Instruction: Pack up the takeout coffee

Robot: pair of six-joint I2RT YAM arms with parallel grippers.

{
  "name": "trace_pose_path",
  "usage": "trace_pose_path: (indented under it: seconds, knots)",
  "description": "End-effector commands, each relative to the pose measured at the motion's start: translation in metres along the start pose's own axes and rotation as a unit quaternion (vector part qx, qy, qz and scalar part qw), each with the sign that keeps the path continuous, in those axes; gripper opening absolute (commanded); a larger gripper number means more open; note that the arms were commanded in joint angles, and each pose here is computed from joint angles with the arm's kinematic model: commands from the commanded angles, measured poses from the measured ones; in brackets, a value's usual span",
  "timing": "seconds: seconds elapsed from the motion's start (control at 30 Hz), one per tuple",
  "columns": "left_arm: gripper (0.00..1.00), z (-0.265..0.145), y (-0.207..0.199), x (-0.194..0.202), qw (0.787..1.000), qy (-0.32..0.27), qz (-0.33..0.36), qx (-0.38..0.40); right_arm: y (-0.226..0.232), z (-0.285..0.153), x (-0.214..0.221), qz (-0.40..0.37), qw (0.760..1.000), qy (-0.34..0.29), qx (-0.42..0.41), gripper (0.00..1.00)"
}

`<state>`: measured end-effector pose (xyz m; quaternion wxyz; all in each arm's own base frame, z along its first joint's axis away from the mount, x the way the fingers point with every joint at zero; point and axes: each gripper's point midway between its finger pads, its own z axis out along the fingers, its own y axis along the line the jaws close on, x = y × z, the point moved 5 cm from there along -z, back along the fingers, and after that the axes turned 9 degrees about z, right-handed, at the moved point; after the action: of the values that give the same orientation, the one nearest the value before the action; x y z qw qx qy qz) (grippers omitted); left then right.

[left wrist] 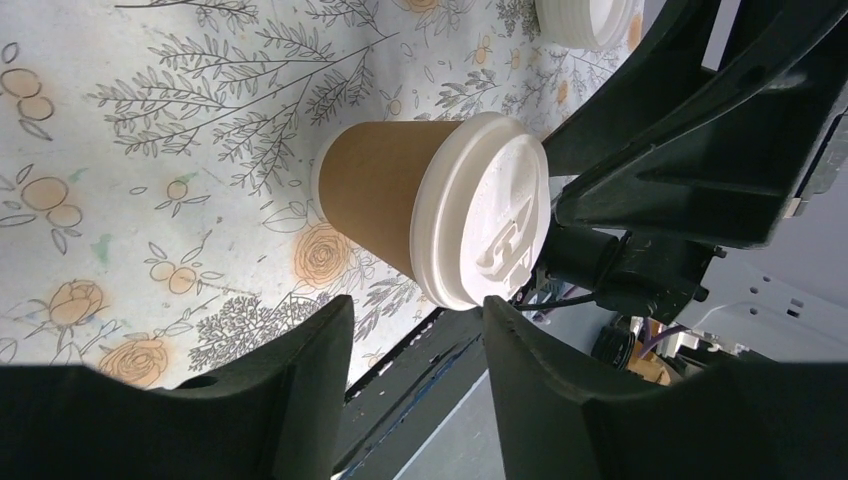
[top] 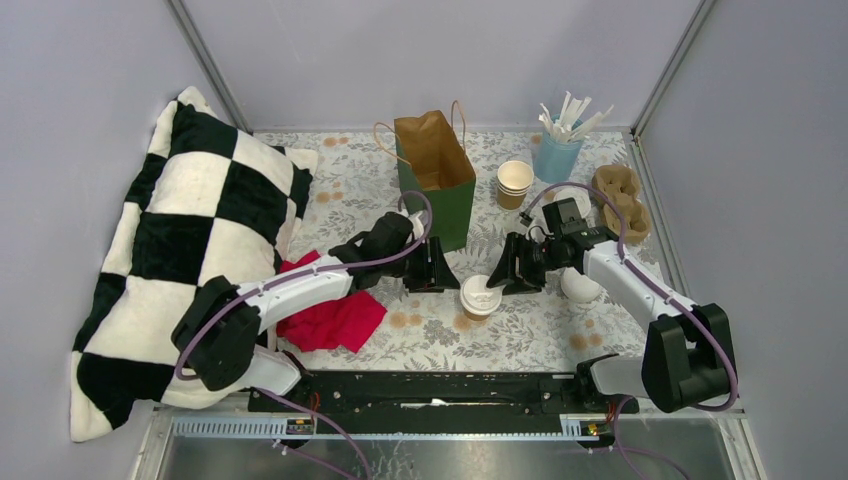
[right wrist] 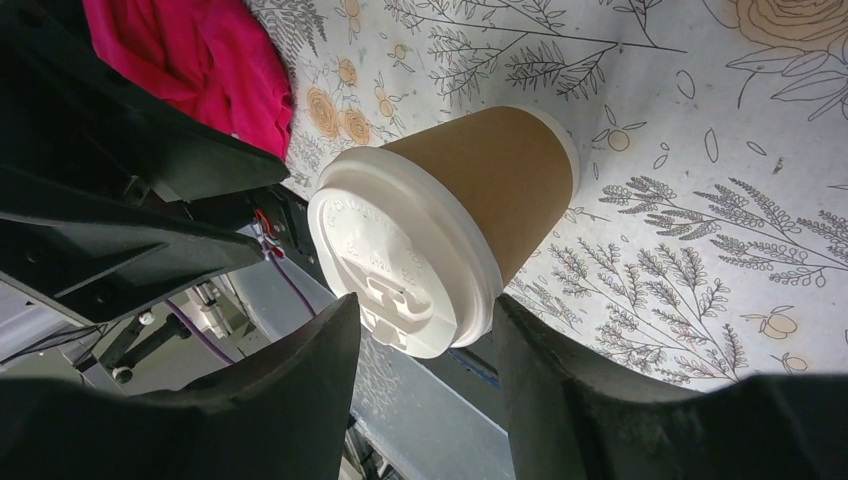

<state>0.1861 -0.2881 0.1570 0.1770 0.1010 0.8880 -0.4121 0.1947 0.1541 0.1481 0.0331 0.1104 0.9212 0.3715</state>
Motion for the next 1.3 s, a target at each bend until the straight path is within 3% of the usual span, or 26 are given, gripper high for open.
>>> trace_pose_path:
  seconds: [0.0, 0.9, 1.27]
  knots:
    - [0.52, 0.008, -0.005, -0.005, 0.999, -0.008, -0.011, 0.037, 0.004, 0.001, -0.002, -0.021, 1.000, 0.006, -0.020, 0.58]
    - [0.47, 0.029, 0.010, -0.009, 0.999, -0.016, -0.047, 0.009, -0.001, 0.004, 0.000, -0.019, 1.000, 0.010, -0.017, 0.54]
    - [0.42, 0.029, 0.034, 0.003, 0.996, 0.017, -0.049, -0.074, -0.029, 0.022, 0.012, 0.083, 0.996, 0.031, 0.006, 0.51]
